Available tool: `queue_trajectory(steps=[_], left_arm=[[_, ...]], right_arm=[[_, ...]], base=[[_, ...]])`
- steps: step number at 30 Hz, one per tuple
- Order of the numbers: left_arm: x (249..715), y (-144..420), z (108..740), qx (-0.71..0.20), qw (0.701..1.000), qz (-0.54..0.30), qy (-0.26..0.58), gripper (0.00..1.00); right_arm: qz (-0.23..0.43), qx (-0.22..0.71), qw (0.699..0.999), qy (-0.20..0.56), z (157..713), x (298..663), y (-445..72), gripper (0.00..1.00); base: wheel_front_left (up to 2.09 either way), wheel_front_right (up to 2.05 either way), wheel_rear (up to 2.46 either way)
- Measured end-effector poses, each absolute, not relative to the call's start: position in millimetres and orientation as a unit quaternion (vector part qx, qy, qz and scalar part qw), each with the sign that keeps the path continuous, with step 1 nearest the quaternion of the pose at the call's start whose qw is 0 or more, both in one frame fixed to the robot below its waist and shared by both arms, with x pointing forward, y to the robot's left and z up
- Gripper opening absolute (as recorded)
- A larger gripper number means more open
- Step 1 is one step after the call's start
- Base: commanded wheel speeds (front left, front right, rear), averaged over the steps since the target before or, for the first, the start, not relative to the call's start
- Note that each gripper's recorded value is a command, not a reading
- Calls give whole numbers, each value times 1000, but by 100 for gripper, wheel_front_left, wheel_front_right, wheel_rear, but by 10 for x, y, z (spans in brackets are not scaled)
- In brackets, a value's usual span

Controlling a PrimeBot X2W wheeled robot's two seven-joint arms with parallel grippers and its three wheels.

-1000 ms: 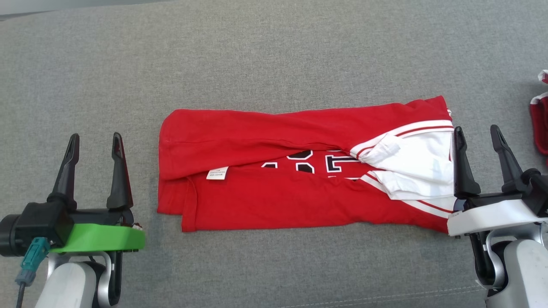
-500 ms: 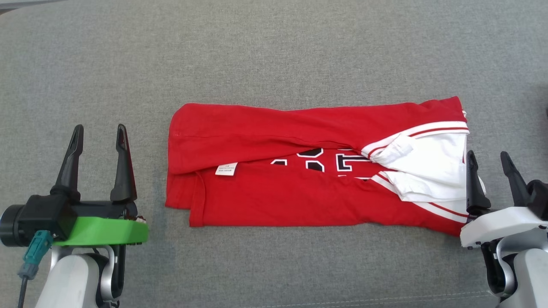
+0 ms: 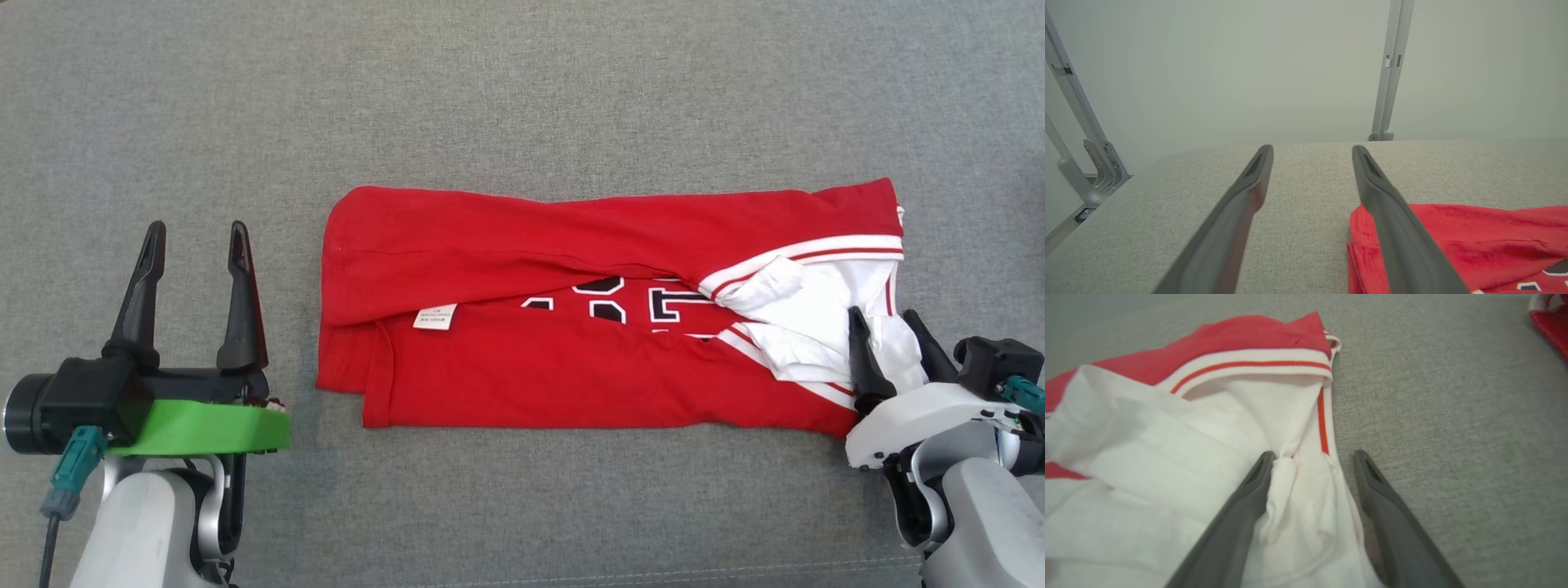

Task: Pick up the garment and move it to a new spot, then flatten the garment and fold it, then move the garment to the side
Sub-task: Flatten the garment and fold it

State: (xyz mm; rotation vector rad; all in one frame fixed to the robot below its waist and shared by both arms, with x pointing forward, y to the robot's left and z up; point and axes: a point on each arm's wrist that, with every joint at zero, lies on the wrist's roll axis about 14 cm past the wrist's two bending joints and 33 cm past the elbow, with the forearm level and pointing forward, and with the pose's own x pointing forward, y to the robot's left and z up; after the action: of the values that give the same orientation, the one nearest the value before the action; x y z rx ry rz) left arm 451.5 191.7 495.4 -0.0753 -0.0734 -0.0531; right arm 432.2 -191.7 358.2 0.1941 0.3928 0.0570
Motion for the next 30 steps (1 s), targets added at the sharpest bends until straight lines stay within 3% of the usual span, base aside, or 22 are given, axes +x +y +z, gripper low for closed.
queue_trajectory(steps=[2, 9, 19, 23, 30], left_arm=[[4525, 1929, 4955, -37, 998, -25, -37, 100], [4565, 1892, 4961, -38, 998, -27, -41, 100], [4592, 1796, 5008, -43, 997, -38, -50, 100], [4597, 1784, 5030, -44, 997, -40, -53, 100], [4588, 1729, 5057, -46, 996, -48, -56, 100]], right_arm=[[30, 98, 975, 199, 3563, 4325, -1924, 0], [18, 108, 977, 183, 3621, 4348, -2044, 0], [-53, 60, 990, 117, 4022, 4414, -2832, 0], [-15, 46, 997, 62, 4369, 4568, -2635, 0], [105, 56, 992, -35, 5120, 4703, -1730, 0]], base=[[0, 0, 0], [0, 0, 0], [0, 0, 0], [0, 0, 0], [0, 0, 0]])
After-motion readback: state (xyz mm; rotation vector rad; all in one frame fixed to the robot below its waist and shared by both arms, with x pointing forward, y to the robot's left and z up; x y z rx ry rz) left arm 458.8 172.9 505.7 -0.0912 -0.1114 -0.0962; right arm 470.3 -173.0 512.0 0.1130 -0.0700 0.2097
